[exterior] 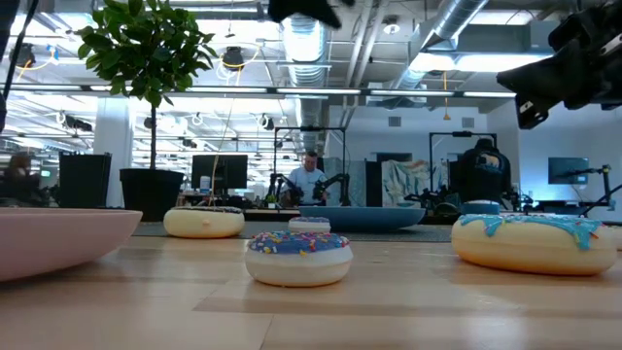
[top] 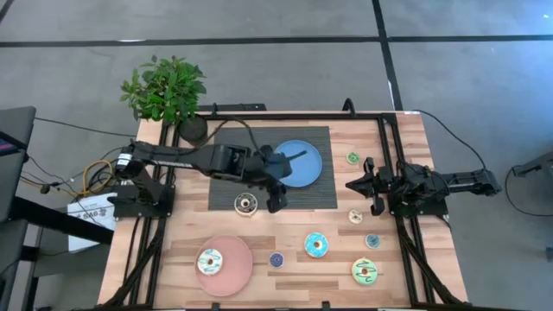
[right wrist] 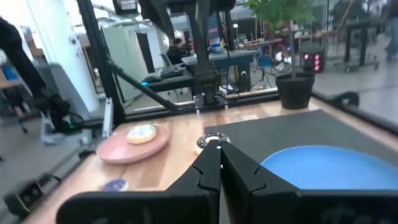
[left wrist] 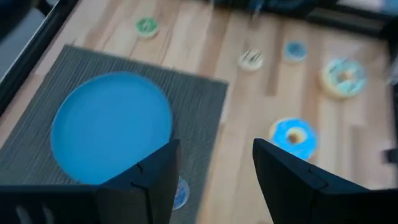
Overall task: Pick & Place donuts
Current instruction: Put the small green donut on the blue plate
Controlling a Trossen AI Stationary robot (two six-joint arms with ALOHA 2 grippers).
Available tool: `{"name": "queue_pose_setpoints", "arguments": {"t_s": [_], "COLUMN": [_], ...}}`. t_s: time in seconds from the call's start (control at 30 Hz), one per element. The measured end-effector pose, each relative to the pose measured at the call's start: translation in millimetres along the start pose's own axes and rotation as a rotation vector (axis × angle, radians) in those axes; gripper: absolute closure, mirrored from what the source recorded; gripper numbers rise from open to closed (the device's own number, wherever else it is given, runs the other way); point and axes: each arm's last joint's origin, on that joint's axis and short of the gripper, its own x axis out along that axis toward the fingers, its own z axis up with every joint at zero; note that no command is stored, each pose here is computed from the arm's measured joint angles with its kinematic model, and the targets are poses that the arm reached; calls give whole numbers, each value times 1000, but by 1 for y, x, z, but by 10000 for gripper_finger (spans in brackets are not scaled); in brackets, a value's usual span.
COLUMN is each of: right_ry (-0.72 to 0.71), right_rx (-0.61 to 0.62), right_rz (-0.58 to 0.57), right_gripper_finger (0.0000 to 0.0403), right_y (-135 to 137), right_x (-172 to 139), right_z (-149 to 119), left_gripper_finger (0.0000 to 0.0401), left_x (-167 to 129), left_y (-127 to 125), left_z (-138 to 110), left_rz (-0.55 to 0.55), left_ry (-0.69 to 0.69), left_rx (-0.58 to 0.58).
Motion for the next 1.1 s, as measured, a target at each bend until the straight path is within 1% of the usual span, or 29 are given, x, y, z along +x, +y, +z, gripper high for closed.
{"name": "queue_pose_setpoints", "arguments": {"t_s": [0.07,0.13,0.23,0.3,0.37,0.43,0.53,0.6,0.63,0.7,0.8,0.83,0.93,1.0,1.1], "right_ry": [-5,-4,-67,-33,37,103,264,354,408,521,704,767,928,969,1030], "right_rx": [34,52,59,53,73,117,158,188,211,279,400,433,515,582,703], "right_rz": [1,-10,-62,-113,-179,-266,-415,-517,-577,-732,-977,-1030,-1109,-1131,-1168], "right_gripper_finger": [403,403,403,403,403,403,403,403,403,403,402,400,379,353,306], "right_y": [0,1,3,5,6,6,4,2,-1,-10,-31,-39,-61,-76,-97], "right_x": [0,-1,-3,-2,3,10,29,45,53,68,82,86,94,97,92], "right_z": [1,5,28,38,48,62,76,90,96,105,113,114,112,106,92], "left_gripper_finger": [207,207,207,207,207,207,207,207,207,207,207,207,207,207,207], "left_x": [8,14,19,15,7,-3,-21,-34,-40,-53,-70,-75,-88,-95,-105], "left_y": [2,4,8,14,20,27,41,50,54,62,72,75,82,86,90], "left_z": [-9,-20,-41,-55,-69,-85,-114,-133,-141,-157,-174,-180,-194,-201,-207], "left_rz": [37,49,45,22,-13,-42,-61,-71,-75,-85,-89,-90,-105,-113,-125], "left_ry": [30,63,74,44,-16,-72,-128,-139,-148,-175,-235,-249,-301,-322,-354], "left_rx": [12,23,26,17,0,-18,-48,-70,-85,-110,-154,-168,-201,-209,-216]}}
